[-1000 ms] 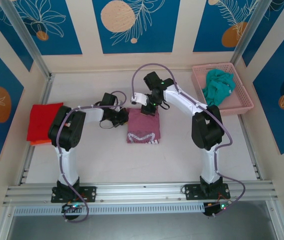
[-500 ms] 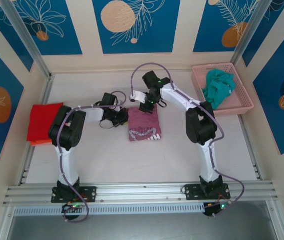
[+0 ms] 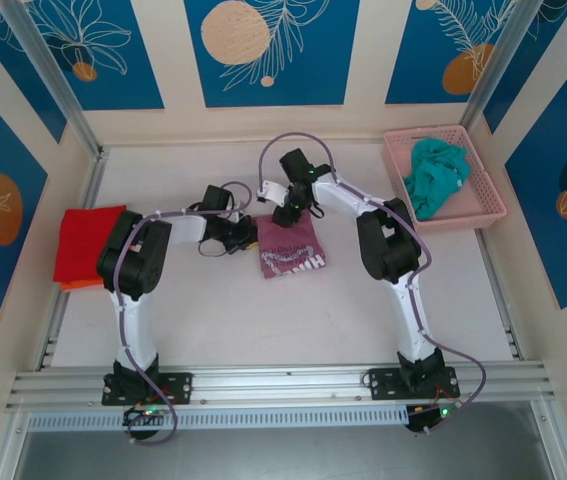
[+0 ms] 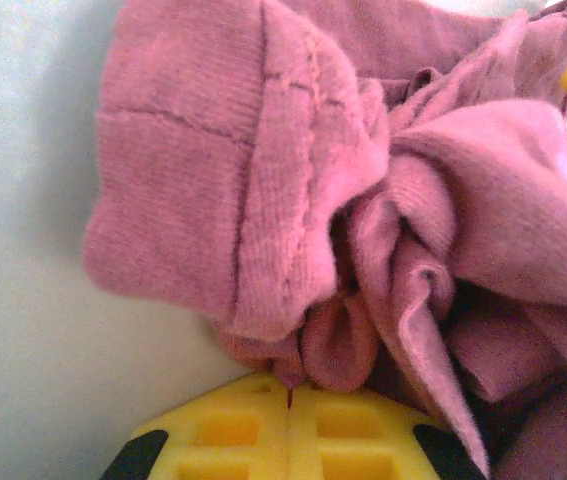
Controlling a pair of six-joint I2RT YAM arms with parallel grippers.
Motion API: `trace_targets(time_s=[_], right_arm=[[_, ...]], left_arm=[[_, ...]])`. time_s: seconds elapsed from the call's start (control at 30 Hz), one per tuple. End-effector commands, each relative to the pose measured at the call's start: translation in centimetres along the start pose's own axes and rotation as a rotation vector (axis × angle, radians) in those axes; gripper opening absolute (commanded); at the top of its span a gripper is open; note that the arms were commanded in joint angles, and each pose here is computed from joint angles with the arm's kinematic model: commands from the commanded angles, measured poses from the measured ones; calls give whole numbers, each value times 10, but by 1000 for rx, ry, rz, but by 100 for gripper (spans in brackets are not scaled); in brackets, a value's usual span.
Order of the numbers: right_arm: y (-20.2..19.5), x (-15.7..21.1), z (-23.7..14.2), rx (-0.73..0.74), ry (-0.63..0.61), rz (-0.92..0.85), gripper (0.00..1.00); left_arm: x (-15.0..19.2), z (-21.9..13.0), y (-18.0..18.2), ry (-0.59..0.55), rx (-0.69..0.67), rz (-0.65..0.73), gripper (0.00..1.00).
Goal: Fold and stack the t-shirts
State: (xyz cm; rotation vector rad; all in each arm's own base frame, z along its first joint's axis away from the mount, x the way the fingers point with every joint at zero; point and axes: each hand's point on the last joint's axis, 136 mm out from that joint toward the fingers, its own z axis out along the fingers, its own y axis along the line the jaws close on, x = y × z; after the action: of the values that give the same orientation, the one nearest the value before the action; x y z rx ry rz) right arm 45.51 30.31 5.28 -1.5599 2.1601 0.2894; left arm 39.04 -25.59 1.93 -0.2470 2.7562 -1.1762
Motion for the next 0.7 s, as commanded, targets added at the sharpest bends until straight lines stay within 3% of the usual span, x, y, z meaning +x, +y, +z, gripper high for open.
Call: trace_targets(time_s=[0.0, 0.17, 0.37, 0.53, 0.67], right_arm=[[-19, -23, -28, 95, -98, 36, 54], [-25, -32, -70, 159, -232, 142, 62], [-30, -21, -112, 186, -397, 371, 66], [-10, -4, -114, 106, -435, 478, 66], [-5, 13, -96, 75, -385, 597, 64]], left_arm=[[20, 7, 65, 8, -197, -108, 16], [16, -10, 50, -54, -128, -116, 32], [19, -41, 47, -146, -120, -125, 35], [26, -66, 45, -192, -158, -118, 35], [15, -81, 21, -260, -181, -60, 52]])
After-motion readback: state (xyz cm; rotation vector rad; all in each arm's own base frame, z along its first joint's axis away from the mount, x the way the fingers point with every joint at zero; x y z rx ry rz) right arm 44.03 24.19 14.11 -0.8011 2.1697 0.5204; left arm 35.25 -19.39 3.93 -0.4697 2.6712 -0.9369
